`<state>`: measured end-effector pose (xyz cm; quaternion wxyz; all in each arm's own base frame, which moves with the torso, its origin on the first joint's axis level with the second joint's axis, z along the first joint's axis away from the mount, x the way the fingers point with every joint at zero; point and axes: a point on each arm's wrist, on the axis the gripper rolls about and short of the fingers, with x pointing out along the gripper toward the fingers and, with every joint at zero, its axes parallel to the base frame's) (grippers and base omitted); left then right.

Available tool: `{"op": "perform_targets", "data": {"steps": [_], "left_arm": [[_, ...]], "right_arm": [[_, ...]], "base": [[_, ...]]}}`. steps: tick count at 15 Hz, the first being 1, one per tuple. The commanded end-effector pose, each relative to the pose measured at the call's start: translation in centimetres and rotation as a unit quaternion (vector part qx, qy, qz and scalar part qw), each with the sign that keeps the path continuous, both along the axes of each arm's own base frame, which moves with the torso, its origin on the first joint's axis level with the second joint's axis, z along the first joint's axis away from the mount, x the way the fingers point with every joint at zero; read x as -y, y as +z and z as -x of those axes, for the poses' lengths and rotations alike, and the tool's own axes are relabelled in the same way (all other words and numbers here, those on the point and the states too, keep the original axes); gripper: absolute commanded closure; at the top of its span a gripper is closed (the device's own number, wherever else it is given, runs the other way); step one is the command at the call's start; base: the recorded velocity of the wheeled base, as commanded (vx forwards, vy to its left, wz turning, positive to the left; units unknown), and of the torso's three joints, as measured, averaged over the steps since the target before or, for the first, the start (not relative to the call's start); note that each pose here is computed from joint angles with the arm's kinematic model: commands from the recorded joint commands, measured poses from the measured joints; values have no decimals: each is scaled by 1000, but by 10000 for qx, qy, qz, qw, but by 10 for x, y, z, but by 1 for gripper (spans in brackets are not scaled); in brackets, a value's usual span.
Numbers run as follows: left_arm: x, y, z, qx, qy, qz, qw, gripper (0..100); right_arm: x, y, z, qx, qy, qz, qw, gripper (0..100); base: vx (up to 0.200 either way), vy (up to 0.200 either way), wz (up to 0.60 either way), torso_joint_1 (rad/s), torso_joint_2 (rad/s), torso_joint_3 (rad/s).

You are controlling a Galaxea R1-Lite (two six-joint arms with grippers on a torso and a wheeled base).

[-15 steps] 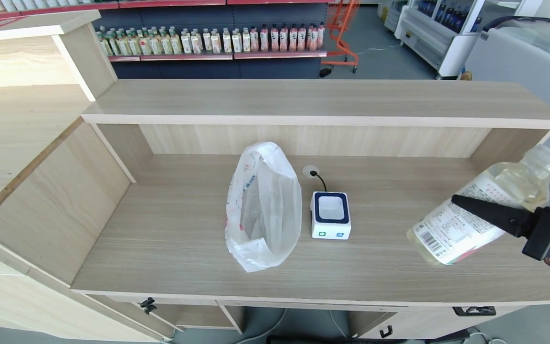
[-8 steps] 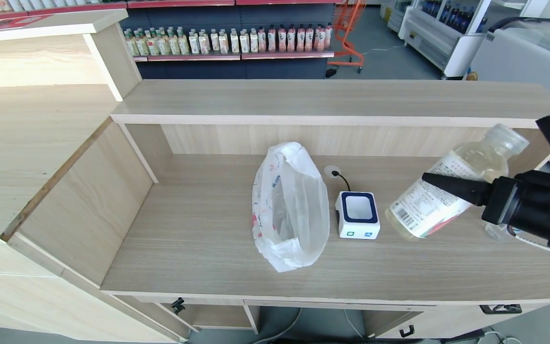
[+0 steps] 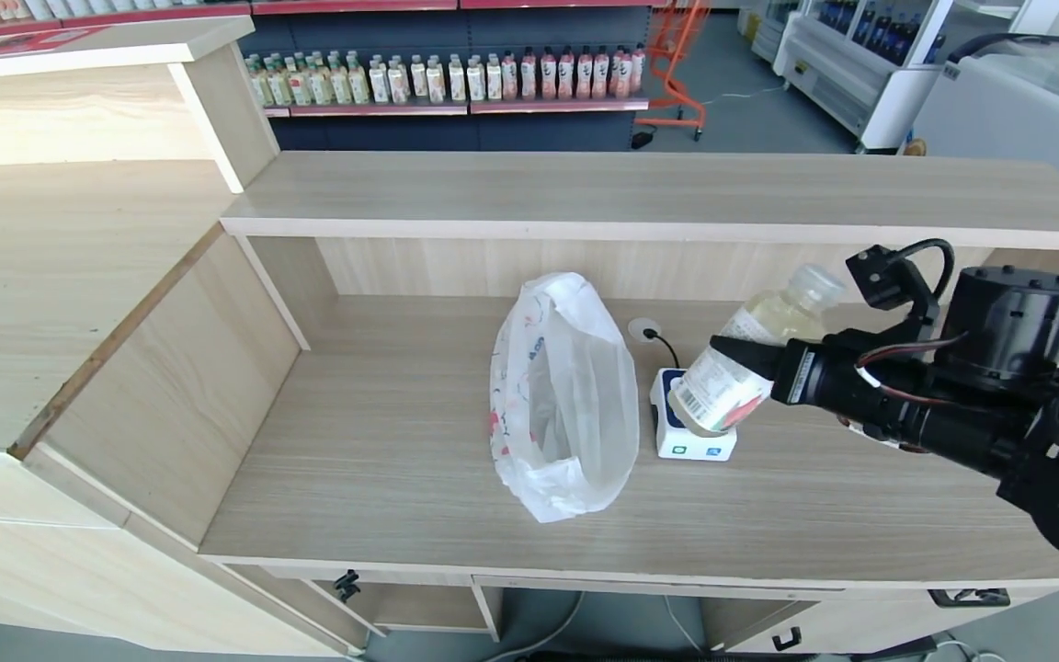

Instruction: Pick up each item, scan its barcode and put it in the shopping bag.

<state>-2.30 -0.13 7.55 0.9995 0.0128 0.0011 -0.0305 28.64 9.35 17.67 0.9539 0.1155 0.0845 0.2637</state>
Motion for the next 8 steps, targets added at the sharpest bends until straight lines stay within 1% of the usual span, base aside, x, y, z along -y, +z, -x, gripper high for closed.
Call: {"op": "perform_targets", "data": {"steps": [1,2,3,4,6,8], "left_arm": [[0,0,0,-8,-1,-2,10000,0],[0,0,0,-8,-1,-2,10000,0],[0,0,0,-8,6,-2,10000,0],[0,0,0,0,6,-2,10000,0],[0,0,0,-8,-1,6,10000,0],[0,0,0,-8,-1,6,10000,0]], "right_arm": [[-40,-29,-39,-29,219,106,9997,100],[-50,-29,-43,3,280,101,9996,100],[-67,-33,-49,36,467,120,9988,100],[-78,-42,-55,99,575,314,9978,100],[-85,-65,-63,227,722,892,9931,100],[-96,-80,-68,350,850,1072,9900,100]], "base": [[0,0,0,0,0,0],[0,0,0,0,0,0],[0,0,0,0,0,0],[0,0,0,0,0,0],[0,0,0,0,0,0],[0,0,0,0,0,0]]}}
